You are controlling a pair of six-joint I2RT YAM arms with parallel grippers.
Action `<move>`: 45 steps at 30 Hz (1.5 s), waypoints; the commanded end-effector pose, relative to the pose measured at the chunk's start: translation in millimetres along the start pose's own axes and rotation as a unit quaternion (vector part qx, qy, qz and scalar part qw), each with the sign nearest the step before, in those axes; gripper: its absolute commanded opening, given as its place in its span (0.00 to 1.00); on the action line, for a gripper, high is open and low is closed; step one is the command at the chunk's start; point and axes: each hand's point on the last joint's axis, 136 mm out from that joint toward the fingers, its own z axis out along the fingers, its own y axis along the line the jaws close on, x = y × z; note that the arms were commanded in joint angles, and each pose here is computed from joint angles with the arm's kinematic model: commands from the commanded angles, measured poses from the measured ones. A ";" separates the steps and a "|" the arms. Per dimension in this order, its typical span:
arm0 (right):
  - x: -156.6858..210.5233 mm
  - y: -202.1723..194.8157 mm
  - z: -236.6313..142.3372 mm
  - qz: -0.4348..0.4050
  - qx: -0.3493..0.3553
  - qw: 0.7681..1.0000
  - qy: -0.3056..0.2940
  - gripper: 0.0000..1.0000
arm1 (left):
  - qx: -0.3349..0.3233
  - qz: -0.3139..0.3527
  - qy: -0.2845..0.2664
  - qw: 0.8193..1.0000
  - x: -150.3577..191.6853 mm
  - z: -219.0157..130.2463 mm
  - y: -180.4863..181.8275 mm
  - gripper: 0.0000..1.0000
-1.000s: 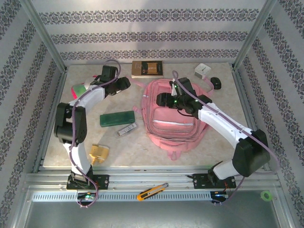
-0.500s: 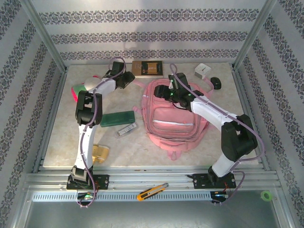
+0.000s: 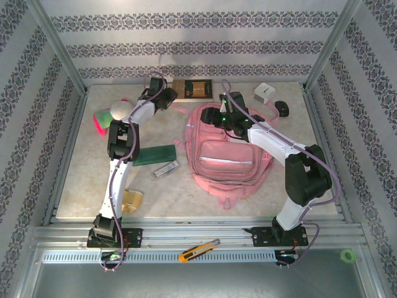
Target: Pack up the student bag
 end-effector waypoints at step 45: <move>-9.6 6.1 17.0 0.001 -0.023 1.000 0.009 0.64 | 0.179 0.026 -0.051 0.982 -34.8 8.8 -70.1 0.54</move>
